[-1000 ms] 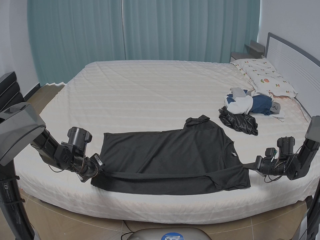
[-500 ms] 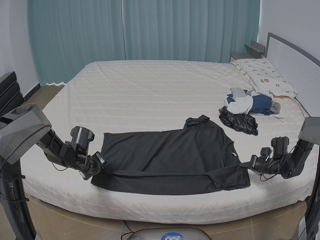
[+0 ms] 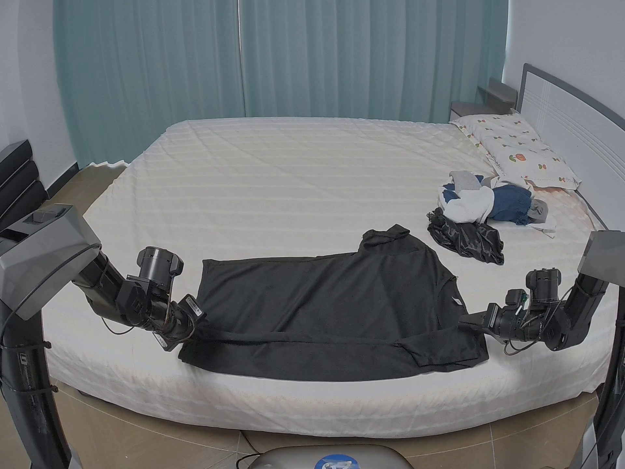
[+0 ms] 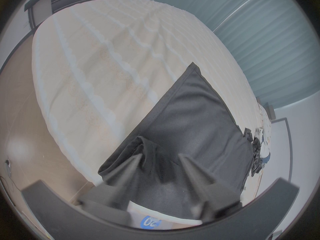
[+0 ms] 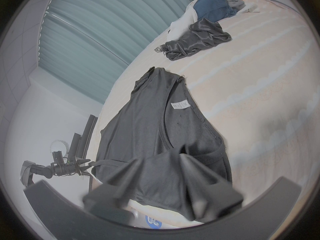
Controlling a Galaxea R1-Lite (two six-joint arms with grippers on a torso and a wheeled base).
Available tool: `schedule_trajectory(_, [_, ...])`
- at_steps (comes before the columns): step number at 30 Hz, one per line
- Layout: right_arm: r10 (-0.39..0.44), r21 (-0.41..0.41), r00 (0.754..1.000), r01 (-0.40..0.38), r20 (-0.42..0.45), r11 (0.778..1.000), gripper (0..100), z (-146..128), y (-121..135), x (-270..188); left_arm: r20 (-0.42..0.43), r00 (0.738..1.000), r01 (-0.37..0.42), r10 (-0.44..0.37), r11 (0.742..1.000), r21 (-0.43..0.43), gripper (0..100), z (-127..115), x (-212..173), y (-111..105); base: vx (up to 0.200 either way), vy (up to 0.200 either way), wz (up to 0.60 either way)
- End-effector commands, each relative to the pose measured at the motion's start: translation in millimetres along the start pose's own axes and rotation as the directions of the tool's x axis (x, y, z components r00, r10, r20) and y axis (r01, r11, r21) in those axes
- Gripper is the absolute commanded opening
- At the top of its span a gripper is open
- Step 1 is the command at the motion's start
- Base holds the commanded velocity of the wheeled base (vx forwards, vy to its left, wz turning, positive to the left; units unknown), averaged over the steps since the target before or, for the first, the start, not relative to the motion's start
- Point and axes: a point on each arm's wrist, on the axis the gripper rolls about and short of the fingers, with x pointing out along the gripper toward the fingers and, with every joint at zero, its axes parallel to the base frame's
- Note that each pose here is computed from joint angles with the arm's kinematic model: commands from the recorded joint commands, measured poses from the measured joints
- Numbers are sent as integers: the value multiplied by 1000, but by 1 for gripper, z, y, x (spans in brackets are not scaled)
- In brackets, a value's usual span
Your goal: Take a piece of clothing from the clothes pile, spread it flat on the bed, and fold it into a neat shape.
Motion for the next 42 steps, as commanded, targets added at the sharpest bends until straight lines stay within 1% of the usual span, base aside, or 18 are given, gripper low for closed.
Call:
schedule_trajectory(1, [9, 24, 1000, -10, 29, 1000, 100, 0, 0, -5, 15, 1000, 8, -8, 999, -46, 100, 6, -1, 0, 0, 0, 0])
schedule_trajectory(2, [17, 38, 999, -19, 49, 999, 100, -1, 1, -10, 21, 1000, 14, -13, 998, -67, 100, 9, -4, 0, 0, 0, 0])
schedule_trajectory(3, [17, 38, 999, -19, 49, 999, 100, -1, 1, -10, 21, 1000, 14, -13, 998, -67, 100, 9, -4, 0, 0, 0, 0])
schedule_trajectory(4, [36, 55, 995, -41, 96, 998, 100, -3, 4, -21, 35, 999, 21, -17, 994, -107, 100, 14, -6, 4, 0, 0, 0])
schedule_trajectory(5, [45, 60, 991, -53, 126, 997, 100, -3, 4, -26, 40, 999, 26, -21, 992, -124, 100, 16, -8, 5, 0, 0, 0])
schedule_trajectory(9, [72, 90, 976, -92, 205, 992, 100, -7, 2, -39, 27, 998, 67, -63, 982, -175, 100, 22, -12, 10, 0, 0, 0])
schedule_trajectory(12, [88, 119, 973, -115, 216, 986, 100, -13, 3, -44, 25, 995, 100, -96, 974, -203, 100, 26, -23, 9, 0, 0, 0])
schedule_trajectory(15, [88, 119, 973, -115, 216, 986, 100, -13, 3, -44, 24, 995, 100, -97, 974, -205, 100, 26, -24, 9, 0, 0, 0])
schedule_trajectory(16, [91, 150, 975, -123, 202, 981, 100, -16, 3, -42, -23, 991, 126, -134, 968, -215, 100, 21, -34, 13, 0, 0, 0])
schedule_trajectory(18, [88, 179, 976, -125, 198, 976, 100, -18, 3, -43, -45, 990, 123, -136, 967, -221, 100, 18, -34, 16, 0, 0, 0])
schedule_trajectory(20, [88, 195, 976, -128, 200, 972, 100, -17, 2, -43, -56, 990, 114, -130, 968, -222, 100, 15, -34, 19, 0, 0, 0])
schedule_trajectory(24, [82, 215, 978, -124, 192, 969, 100, -20, 2, -43, -60, 986, 140, -156, 966, -216, 100, 13, -33, 20, 0, 0, 0])
schedule_trajectory(29, [85, 216, 980, -123, 178, 969, 100, -23, 2, -39, -58, 985, 146, -162, 966, -216, 100, 13, -34, 19, 200, 0, 0])
schedule_trajectory(33, [85, 215, 980, -123, 178, 969, 100, -23, 2, -39, -70, 984, 148, -164, 969, -198, 100, 7, -34, 14, 200, 0, 0])
schedule_trajectory(35, [85, 215, 980, -123, 178, 969, 100, -23, 2, -39, -73, 983, 151, -167, 970, -189, 100, 4, -34, 12, 0, 0, 0])
schedule_trajectory(39, [86, 214, 981, -123, 174, 969, 100, -24, 2, -38, -110, 977, 167, -182, 977, -131, 100, -22, -36, -10, 0, 0, 0])
schedule_trajectory(42, [85, 213, 982, -121, 169, 970, 100, -25, 3, -37, -132, 977, 156, -168, 983, -98, 100, -38, -37, -15, 0, 0, 0])
